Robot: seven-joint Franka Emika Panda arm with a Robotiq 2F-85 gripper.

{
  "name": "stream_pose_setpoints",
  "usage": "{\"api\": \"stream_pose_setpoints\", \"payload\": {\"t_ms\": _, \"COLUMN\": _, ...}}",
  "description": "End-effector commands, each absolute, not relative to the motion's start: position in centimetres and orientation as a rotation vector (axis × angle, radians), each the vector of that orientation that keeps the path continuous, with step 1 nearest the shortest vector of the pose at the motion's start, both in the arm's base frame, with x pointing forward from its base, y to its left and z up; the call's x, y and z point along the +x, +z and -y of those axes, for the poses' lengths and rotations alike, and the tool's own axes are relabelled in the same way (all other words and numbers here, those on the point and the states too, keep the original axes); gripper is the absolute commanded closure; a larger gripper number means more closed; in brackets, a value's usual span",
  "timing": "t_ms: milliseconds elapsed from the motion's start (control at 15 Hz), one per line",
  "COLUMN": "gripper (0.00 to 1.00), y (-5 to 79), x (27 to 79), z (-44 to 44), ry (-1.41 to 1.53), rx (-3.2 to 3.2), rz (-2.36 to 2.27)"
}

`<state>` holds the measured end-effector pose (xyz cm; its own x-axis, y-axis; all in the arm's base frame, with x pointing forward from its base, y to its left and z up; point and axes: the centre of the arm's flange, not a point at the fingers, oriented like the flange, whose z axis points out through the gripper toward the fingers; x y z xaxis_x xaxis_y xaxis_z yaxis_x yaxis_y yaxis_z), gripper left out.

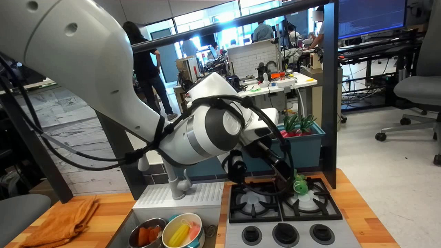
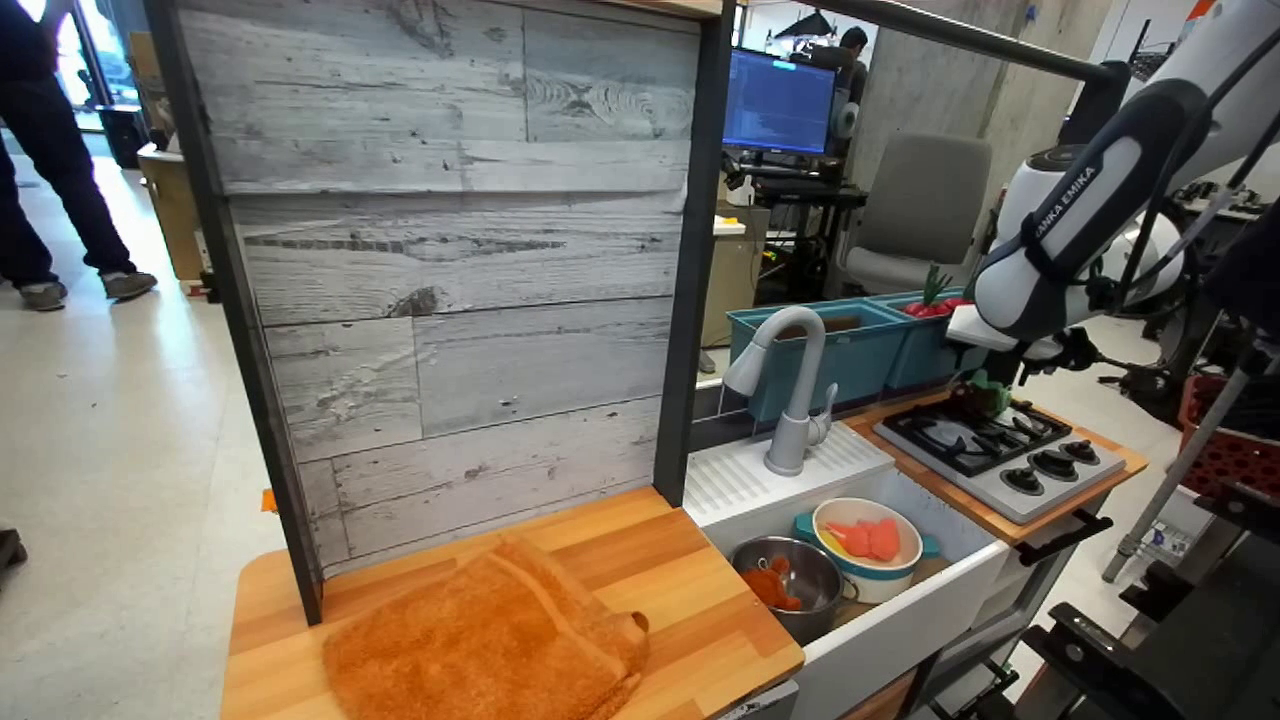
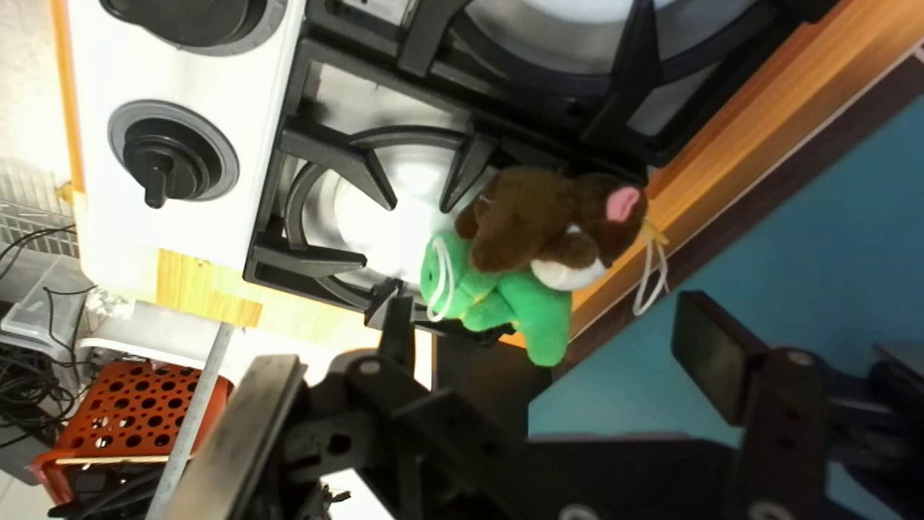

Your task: Pick the objects on the counter and the stove and put them in the pots in the sink, then wipe the counter with the cloth

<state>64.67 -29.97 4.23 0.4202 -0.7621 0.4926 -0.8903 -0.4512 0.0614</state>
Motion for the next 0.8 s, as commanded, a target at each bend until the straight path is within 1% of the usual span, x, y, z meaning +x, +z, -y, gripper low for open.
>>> {"api": "stream_pose_setpoints", "payload": {"t_ms": 0, "gripper": 0.42, "y": 4.4, "x": 66.0, "z": 29.5, "ry": 0.580, "rx": 2.365, "rz": 1.441}}
{"api": "stream_pose_setpoints", "payload": {"t_ms": 133, "gripper": 0.58, "y": 3.9, "x": 66.2, "z": 29.3, "ry": 0.580, "rx": 2.366, "rz": 1.435}}
{"api": "stream_pose_setpoints", "payload": {"t_ms": 267, "gripper": 0.71, "y": 3.6, "x": 66.3, "z": 29.2, "ry": 0.578, "rx": 2.367, "rz": 1.433}}
{"api": "stream_pose_setpoints", "payload": {"t_ms": 467, "gripper": 0.95, "y": 3.1, "x": 66.6, "z": 29.2, "ry": 0.574, "rx": 2.368, "rz": 1.433}}
{"api": "stream_pose_setpoints", "payload": {"t_ms": 533, "gripper": 0.99, "y": 2.9, "x": 66.7, "z": 29.2, "ry": 0.573, "rx": 2.370, "rz": 1.436}}
{"api": "stream_pose_setpoints", "payload": {"t_ms": 600, "gripper": 1.00, "y": 2.7, "x": 66.8, "z": 29.1, "ry": 0.561, "rx": 2.373, "rz": 1.436}}
{"api": "stream_pose_setpoints", "payload": {"t_ms": 667, "gripper": 1.00, "y": 2.4, "x": 66.8, "z": 29.1, "ry": 0.554, "rx": 2.372, "rz": 1.435}}
{"api": "stream_pose_setpoints", "payload": {"t_ms": 733, "gripper": 0.96, "y": 2.1, "x": 66.8, "z": 29.0, "ry": 0.542, "rx": 2.370, "rz": 1.432}}
